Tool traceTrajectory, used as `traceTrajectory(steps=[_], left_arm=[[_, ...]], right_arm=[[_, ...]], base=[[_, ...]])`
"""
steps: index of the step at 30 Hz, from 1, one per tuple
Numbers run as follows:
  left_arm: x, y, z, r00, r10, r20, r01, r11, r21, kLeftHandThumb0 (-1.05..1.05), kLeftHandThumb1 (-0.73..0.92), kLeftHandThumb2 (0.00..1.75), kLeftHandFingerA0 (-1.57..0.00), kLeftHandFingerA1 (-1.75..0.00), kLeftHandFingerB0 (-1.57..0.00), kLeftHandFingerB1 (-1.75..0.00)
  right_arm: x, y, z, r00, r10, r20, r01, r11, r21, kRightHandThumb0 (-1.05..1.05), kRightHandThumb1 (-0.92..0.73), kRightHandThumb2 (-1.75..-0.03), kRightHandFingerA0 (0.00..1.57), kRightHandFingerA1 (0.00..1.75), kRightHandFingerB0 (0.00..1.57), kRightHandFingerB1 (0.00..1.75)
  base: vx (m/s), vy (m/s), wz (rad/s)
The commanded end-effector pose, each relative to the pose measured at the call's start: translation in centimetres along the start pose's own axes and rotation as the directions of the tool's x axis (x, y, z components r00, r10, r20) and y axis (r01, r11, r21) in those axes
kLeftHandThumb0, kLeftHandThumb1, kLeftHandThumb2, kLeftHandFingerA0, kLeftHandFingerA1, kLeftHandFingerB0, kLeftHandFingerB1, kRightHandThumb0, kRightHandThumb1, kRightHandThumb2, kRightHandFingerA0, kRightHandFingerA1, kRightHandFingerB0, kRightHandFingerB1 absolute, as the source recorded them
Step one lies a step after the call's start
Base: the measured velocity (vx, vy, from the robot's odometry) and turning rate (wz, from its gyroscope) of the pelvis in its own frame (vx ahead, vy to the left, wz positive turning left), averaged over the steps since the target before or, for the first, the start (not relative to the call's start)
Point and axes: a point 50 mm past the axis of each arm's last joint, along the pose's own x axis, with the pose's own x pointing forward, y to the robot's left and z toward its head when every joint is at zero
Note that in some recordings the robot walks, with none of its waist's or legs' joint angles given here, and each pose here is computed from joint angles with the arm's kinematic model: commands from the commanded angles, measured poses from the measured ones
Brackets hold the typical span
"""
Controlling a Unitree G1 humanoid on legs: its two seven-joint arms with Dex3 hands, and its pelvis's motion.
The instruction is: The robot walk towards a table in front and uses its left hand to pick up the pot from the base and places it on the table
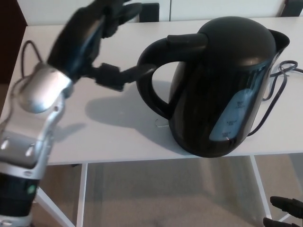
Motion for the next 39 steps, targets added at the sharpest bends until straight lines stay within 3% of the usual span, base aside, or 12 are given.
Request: traceTrajectory(steps=[1,3,5,18,21,22,23,27,28,32,33,39], left_arm=[[1.0,-0.3,-0.6,0.992,0.08,-0.1,-0.071,0.994,0.085,-0.57,0.37,0.73,-0.01,-0.36,-0.12,-0.35],[1.2,-0.5,-0.5,0.991,0.077,-0.108,-0.067,0.994,0.086,-0.72,0.44,0.68,-0.06,-0.32,-0.13,-0.27],[1.4,-0.8,-0.3,0.991,0.077,-0.107,-0.066,0.992,0.107,-0.32,0.24,0.84,0.0,-0.49,0.0,-0.48],[1.5,-1.4,-1.4,0.988,0.081,-0.132,-0.064,0.99,0.127,-0.32,0.23,0.83,0.0,-0.49,0.0,-0.48],[1.6,-1.6,-1.8,0.984,0.074,-0.162,-0.053,0.99,0.132,-0.32,0.22,0.83,0.0,-0.49,0.0,-0.48],[1.5,-1.7,-1.9,0.983,0.073,-0.167,-0.05,0.989,0.137,-0.65,0.41,0.7,-0.14,-0.38,-0.1,-0.34],[1.5,-1.8,-2.1,0.982,0.072,-0.172,-0.047,0.988,0.144,-0.67,0.41,0.71,-0.14,-0.38,-0.1,-0.35],[1.3,-2.2,-2.6,0.982,0.07,-0.173,-0.048,0.991,0.126,-0.62,0.4,0.69,-0.16,-0.39,-0.12,-0.35],[1.2,-2.2,-2.8,0.982,0.063,-0.181,-0.042,0.993,0.115,-0.54,0.45,0.54,-0.19,-0.3,-0.15,-0.27],[0.9,-2.6,-3.7,0.978,0.034,-0.207,-0.013,0.995,0.1,-0.62,0.4,0.69,-0.14,-0.38,-0.11,-0.35],[0.8,-2.8,-3.9,0.976,0.03,-0.216,-0.01,0.995,0.094,-0.55,0.45,0.54,-0.19,-0.32,-0.16,-0.27],[0.3,-3.7,-5.4,0.962,0.015,-0.274,0.006,0.997,0.073,-0.6,0.4,0.68,-0.19,-0.39,-0.12,-0.35]], right_arm=[[0.1,0.2,0.3,1.0,0.0,0.02,0.001,1.0,-0.032,-0.32,-0.47,-0.54,0.45,0.48,0.37,0.43],[0.1,0.2,0.4,1.0,-0.004,0.018,0.004,0.999,-0.036,-0.31,-0.47,-0.54,0.46,0.48,0.38,0.43],[0.1,0.2,0.4,1.0,-0.002,0.022,0.003,0.999,-0.05,-0.3,-0.49,-0.54,0.43,0.47,0.37,0.43],[0.1,0.2,0.6,1.0,-0.008,0.027,0.011,0.996,-0.085,-0.3,-0.48,-0.54,0.43,0.46,0.38,0.43],[0.3,0.2,0.8,0.999,-0.011,0.032,0.014,0.997,-0.073,-0.31,-0.47,-0.54,0.41,0.45,0.38,0.42],[0.3,0.2,0.9,0.999,-0.013,0.033,0.015,0.997,-0.078,-0.31,-0.47,-0.54,0.43,0.46,0.39,0.43],[0.2,0.2,0.9,0.999,-0.014,0.035,0.016,0.997,-0.081,-0.31,-0.47,-0.54,0.44,0.47,0.39,0.43],[0.3,0.2,1.1,0.999,-0.009,0.045,0.013,0.997,-0.082,-0.31,-0.47,-0.54,0.45,0.48,0.39,0.44],[0.3,0.2,1.2,0.999,-0.01,0.047,0.014,0.997,-0.078,-0.29,-0.47,-0.54,0.45,0.48,0.39,0.44],[0.4,0.1,1.5,0.999,-0.005,0.053,0.01,0.996,-0.089,-0.3,-0.48,-0.54,0.42,0.46,0.38,0.43],[0.4,0.0,1.5,0.999,-0.005,0.054,0.01,0.996,-0.094,-0.31,-0.48,-0.54,0.43,0.46,0.39,0.43],[0.3,0.0,1.4,0.998,-0.005,0.058,0.011,0.994,-0.106,-0.31,-0.48,-0.54,0.45,0.47,0.4,0.43]], base=[[0.0,0.0,0.0],[0.0,0.0,0.0],[0.0,0.0,0.0],[0.0,0.0,0.0],[0.0,0.0,0.0],[0.0,0.0,0.0],[0.0,0.0,0.0],[0.0,0.0,0.0],[0.0,0.0,0.0],[0.0,0.0,0.0],[0.0,0.0,0.0],[0.0,0.0,0.0]])
